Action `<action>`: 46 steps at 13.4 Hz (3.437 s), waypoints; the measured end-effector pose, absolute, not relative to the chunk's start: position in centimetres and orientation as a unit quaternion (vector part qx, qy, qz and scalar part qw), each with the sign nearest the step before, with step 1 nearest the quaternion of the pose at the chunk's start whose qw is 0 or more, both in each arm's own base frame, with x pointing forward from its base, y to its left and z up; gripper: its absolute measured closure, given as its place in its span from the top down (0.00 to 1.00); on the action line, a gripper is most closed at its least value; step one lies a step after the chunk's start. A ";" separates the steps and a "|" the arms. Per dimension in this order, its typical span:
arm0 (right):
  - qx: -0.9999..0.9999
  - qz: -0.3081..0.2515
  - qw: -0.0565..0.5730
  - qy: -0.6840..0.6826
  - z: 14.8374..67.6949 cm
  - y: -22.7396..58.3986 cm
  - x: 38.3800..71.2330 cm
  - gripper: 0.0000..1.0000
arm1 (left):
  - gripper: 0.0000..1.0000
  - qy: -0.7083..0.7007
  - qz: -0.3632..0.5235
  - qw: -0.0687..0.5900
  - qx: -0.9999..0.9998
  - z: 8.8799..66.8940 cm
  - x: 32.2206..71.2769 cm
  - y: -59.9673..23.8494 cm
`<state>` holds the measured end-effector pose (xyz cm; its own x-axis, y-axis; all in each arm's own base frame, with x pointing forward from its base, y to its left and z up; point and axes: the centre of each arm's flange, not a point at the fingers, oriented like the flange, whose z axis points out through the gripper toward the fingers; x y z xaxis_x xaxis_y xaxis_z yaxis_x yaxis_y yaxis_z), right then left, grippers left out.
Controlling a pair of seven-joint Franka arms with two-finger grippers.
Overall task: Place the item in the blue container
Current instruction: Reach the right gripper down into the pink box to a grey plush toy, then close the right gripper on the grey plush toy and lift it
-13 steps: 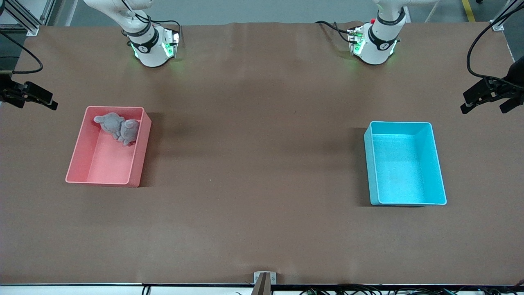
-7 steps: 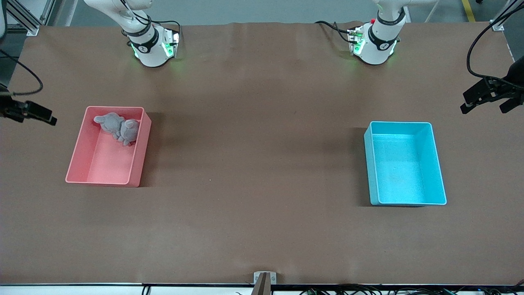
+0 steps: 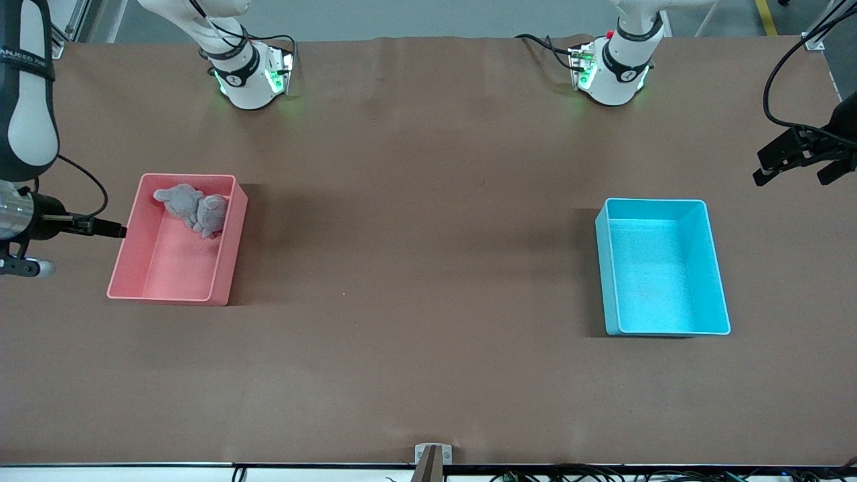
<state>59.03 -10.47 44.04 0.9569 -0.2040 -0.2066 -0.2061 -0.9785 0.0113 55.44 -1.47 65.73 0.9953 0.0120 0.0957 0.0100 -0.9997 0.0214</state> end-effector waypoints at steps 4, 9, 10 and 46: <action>-0.983 0.070 0.001 0.171 36.2 -8.7 55.3 1.00 | 1.00 0.006 0.048 0.010 0.999 65.7 55.4 -1.5; -0.975 0.070 0.010 0.211 30.3 -7.3 51.0 1.00 | 1.00 0.006 0.048 0.010 0.999 65.7 55.4 -1.5; -0.974 0.068 0.014 0.213 29.6 -7.1 50.6 1.00 | 1.00 0.006 0.048 0.010 0.999 65.7 55.4 -1.5; -0.945 0.179 0.024 0.273 38.0 2.0 57.1 0.25 | 1.00 0.006 0.048 0.010 0.999 65.7 55.4 -1.4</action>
